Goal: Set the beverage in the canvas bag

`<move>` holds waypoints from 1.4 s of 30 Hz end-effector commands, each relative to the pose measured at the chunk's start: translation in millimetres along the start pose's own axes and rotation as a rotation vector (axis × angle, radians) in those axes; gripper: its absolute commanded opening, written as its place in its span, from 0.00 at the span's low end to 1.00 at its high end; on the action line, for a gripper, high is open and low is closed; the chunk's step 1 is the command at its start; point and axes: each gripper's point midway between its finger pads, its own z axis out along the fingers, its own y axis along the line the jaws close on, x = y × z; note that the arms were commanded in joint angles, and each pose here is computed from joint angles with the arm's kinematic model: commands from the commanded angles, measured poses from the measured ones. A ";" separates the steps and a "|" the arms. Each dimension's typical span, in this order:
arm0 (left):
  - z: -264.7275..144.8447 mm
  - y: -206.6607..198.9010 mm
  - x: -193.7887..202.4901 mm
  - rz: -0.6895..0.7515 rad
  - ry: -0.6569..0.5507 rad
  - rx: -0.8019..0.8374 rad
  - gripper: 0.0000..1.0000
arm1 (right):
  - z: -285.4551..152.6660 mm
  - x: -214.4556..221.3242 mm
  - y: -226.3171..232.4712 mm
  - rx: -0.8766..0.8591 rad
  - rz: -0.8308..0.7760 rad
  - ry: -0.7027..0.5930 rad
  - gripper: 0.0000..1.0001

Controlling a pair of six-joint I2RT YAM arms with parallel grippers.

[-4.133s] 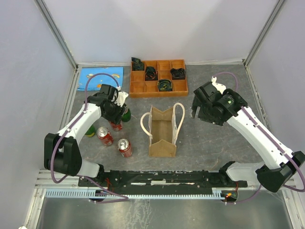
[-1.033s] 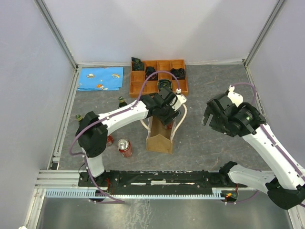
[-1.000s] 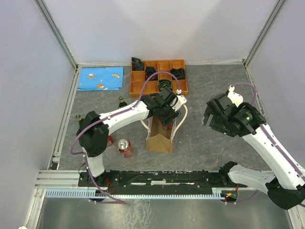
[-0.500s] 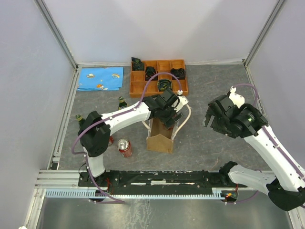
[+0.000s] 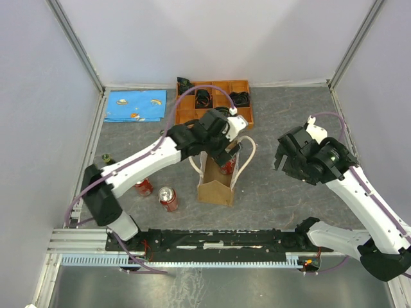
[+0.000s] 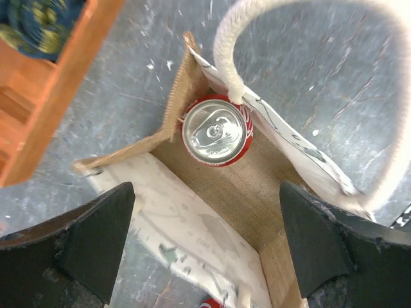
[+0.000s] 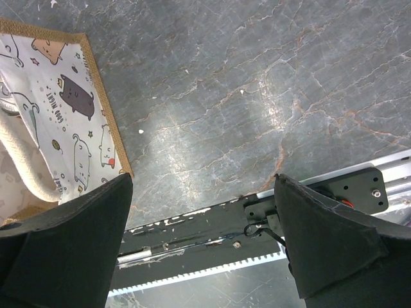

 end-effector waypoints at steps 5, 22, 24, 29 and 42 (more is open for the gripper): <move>-150.6 41.0 -39.6 0.000 -0.285 -0.004 0.99 | -0.6 -6.4 4.0 -0.011 0.012 -0.023 0.99; -153.9 18.9 162.6 0.052 0.203 0.164 0.99 | 9.9 -4.3 16.5 -0.024 -0.029 0.000 0.99; -140.8 22.4 171.6 0.054 0.215 0.141 0.99 | 9.6 -4.0 16.7 -0.025 -0.030 0.002 0.99; -123.3 19.6 189.6 0.072 0.244 0.155 0.99 | 7.3 -4.4 14.4 -0.022 -0.019 -0.001 0.99; -98.8 7.7 215.4 0.081 0.292 0.202 1.00 | 9.7 -3.5 15.8 -0.008 -0.018 0.010 0.99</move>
